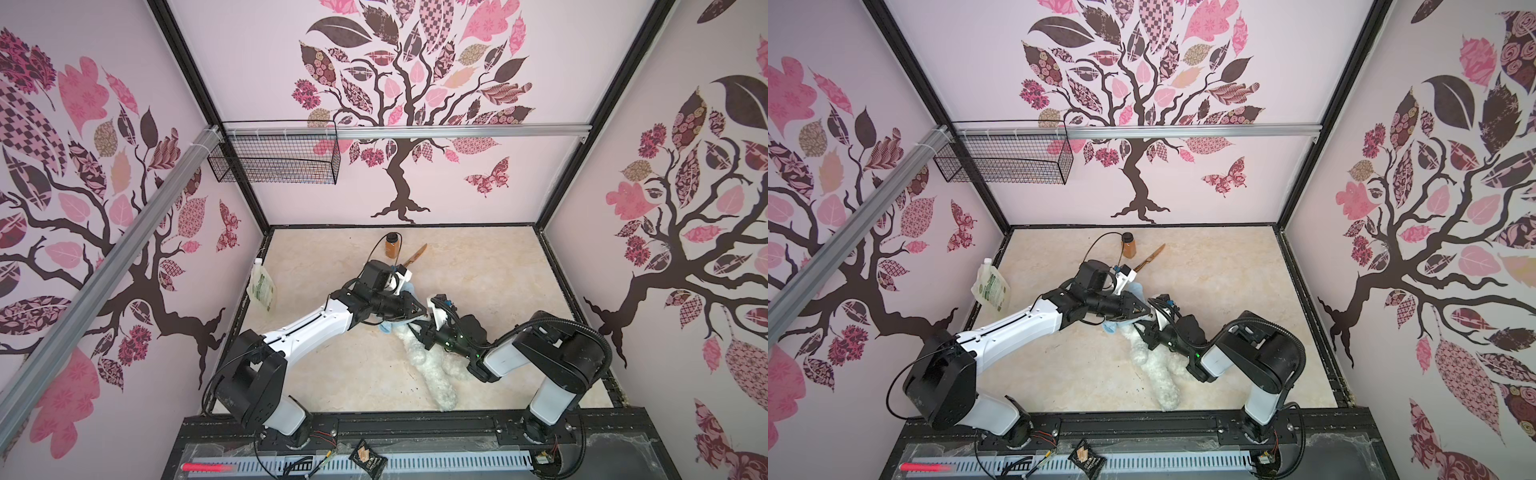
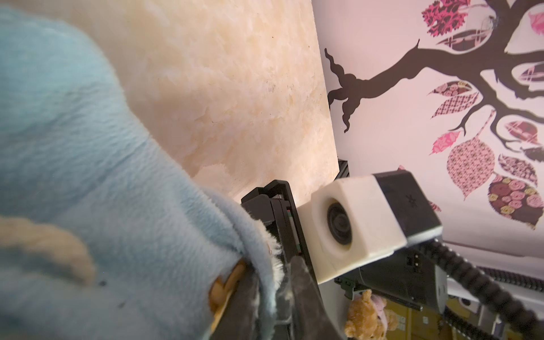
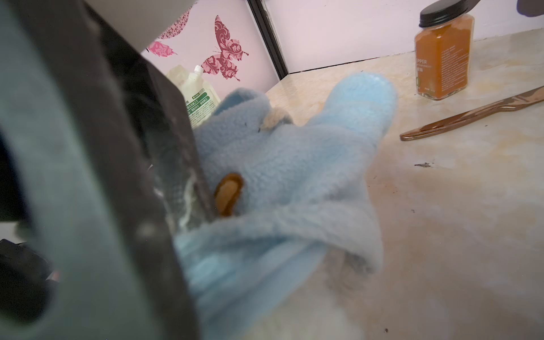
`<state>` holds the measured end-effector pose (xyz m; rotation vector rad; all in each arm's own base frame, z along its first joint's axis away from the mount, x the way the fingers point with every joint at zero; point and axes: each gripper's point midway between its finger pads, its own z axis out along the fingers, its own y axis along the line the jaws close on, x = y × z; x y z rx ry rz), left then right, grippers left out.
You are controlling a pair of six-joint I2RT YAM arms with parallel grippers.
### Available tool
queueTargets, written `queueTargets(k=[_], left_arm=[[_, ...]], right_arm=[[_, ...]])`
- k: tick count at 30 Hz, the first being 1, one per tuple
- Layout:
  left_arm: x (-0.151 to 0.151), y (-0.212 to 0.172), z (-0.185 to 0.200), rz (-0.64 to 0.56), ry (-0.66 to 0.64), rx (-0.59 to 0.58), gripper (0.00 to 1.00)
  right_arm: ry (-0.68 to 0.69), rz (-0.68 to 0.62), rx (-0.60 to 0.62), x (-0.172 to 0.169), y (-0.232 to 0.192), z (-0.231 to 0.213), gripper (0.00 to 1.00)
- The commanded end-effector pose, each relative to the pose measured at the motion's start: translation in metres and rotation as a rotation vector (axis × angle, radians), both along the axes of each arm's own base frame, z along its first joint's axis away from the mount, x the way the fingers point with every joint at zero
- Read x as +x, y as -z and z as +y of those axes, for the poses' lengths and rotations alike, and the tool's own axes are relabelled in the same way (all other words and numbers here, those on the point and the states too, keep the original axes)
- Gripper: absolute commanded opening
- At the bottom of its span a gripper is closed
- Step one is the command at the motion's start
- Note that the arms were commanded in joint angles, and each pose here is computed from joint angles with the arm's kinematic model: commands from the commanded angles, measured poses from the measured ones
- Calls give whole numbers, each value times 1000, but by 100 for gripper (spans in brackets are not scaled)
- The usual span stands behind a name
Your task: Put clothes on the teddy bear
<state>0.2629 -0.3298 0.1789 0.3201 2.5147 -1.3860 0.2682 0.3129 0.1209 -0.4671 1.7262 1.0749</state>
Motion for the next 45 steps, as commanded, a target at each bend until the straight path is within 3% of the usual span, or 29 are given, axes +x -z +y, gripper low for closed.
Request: queueTargets(k=[1, 12, 27, 32, 36, 45], left_arm=[[-1, -20, 0, -99, 28, -11, 30], [5, -30, 21, -188, -1, 79, 54], [6, -60, 55, -253, -58, 73, 63], [7, -57, 91, -259, -119, 144, 61], [7, -39, 118, -208, -131, 217, 50], [-11, -21, 109, -187, 29, 199, 37]], right_arm=[[-26, -67, 27, -1, -13, 10, 33], [-91, -148, 7, -15, -15, 11, 31], [-72, -209, -20, -18, -16, 1, 28], [-84, -242, -20, -23, -23, -1, 27], [-116, -282, -19, -29, -31, 0, 27], [-142, -370, -20, -36, -51, -9, 27]])
